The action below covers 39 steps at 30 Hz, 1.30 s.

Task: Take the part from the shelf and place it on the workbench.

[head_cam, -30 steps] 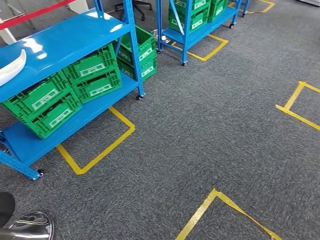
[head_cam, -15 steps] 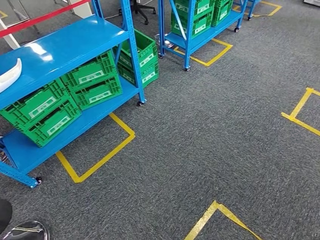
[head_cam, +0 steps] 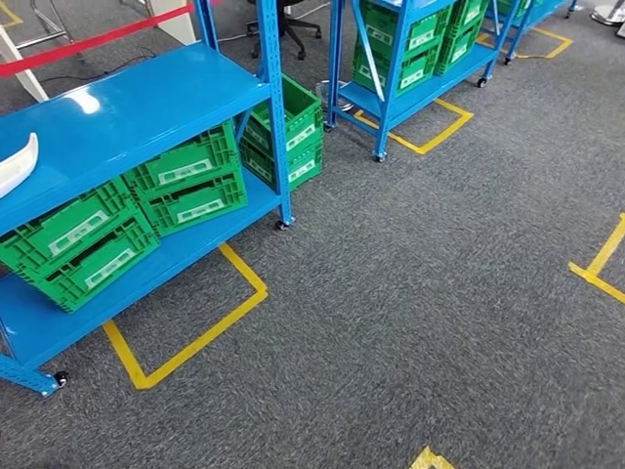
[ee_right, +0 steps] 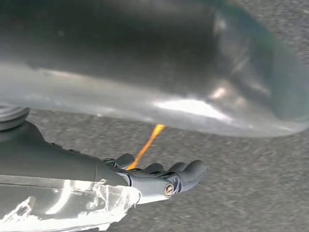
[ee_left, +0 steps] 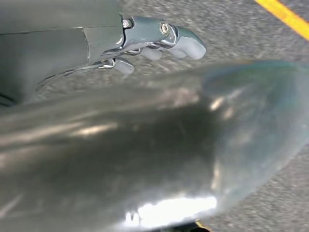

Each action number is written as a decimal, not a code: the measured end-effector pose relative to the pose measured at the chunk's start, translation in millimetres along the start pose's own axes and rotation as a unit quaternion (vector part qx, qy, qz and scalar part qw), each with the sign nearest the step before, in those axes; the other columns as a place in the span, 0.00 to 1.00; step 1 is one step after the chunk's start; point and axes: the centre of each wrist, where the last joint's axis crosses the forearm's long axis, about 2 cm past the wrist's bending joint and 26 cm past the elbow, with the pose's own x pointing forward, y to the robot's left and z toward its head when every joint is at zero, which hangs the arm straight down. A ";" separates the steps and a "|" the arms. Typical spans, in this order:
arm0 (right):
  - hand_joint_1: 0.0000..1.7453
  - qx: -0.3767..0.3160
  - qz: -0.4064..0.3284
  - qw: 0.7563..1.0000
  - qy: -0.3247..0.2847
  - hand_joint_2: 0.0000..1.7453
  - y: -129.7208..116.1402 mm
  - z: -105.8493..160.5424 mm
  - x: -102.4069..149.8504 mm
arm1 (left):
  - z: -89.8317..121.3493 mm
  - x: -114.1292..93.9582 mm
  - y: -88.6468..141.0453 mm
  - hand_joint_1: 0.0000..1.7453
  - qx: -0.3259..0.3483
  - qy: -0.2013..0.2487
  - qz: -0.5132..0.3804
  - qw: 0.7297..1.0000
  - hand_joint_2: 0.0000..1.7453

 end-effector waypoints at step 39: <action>0.00 -0.002 0.026 1.000 0.011 0.00 -2.7 -2.1 2.9 | 0.0 6.0 1.0 0.00 0.013 0.009 -0.008 1.000 0.00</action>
